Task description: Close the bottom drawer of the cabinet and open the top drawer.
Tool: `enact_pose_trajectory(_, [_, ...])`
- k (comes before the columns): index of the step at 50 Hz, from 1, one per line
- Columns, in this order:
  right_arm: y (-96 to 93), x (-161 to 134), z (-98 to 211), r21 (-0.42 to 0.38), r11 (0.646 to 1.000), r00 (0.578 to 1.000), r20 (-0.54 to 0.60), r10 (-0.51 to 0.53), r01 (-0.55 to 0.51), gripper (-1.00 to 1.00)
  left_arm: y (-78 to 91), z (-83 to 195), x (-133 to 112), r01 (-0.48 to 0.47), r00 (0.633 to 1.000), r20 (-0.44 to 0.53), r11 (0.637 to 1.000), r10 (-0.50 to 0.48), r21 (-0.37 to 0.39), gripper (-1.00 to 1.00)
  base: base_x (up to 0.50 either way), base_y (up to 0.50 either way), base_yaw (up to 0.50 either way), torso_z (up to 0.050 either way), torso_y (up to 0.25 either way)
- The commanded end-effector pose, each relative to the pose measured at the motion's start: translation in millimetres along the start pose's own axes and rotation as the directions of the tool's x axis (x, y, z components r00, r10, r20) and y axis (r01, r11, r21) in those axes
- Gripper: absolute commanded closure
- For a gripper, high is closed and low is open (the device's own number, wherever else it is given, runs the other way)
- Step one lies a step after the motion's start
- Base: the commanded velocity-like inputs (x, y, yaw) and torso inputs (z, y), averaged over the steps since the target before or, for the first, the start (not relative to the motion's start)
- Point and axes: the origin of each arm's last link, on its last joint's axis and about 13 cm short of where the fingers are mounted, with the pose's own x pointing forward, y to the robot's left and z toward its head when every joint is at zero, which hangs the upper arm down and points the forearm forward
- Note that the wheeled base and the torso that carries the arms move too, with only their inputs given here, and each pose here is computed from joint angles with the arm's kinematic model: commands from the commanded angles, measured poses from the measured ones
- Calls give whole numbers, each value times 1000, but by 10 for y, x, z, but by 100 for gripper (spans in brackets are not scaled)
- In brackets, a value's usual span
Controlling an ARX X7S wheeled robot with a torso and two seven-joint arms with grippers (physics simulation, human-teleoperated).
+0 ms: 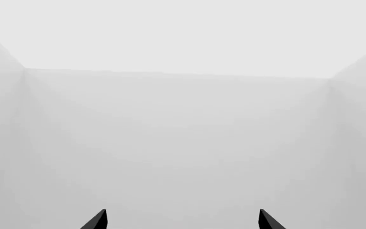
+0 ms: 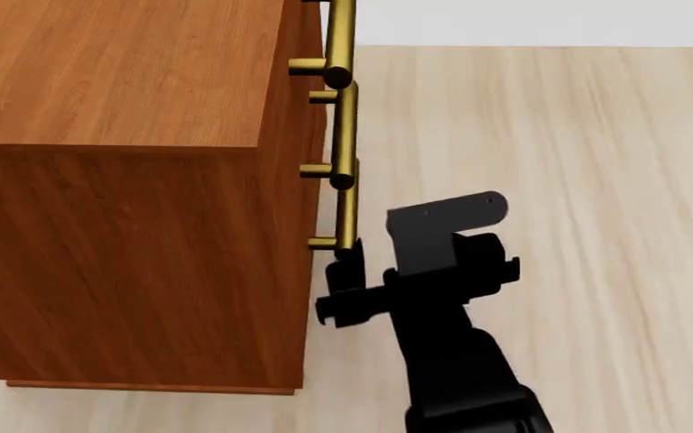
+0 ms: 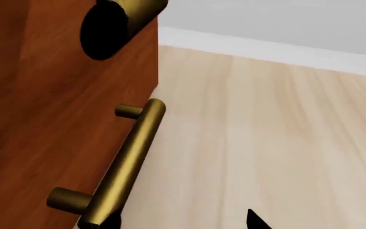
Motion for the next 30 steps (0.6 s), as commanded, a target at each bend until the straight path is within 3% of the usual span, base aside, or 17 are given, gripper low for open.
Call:
enact_pose_trajectory(1, [240,-136,2,94,988,992,41,120,-124,-100,-1,20,1,-1,1000,5,1000,1,-3,-100,0,3,4,0,0])
enact_pose_trajectory(8, [108,-344,-55,121,992,998,49,25,-31,-100,-22,16,1,5,1000,5,1000,-5,-7,-100,0,1,2,0,0])
enact_pose_trajectory(11, [60,-491,-56,169,985,998,66,6,-17,-100,-26,0,5,5,1000,3,1000,-5,-11,-100,0,0,0,0,0])
enact_pose_trajectory(20, [-10,-798,31,206,978,993,103,-60,38,-100,-46,-15,6,12,1000,1,1000,-11,-20,-100,0,0,0,0,0])
enact_pose_trajectory(25, [-50,-974,94,298,953,984,149,-97,49,-100,-47,-15,-2,11,1000,0,1000,-11,-24,-100,0,0,0,0,0])
enact_pose_trajectory(30, [-69,-1085,221,453,891,974,194,-119,19,-100,-58,-14,-6,15,1000,1,1000,-15,-26,-100,0,0,0,0,0])
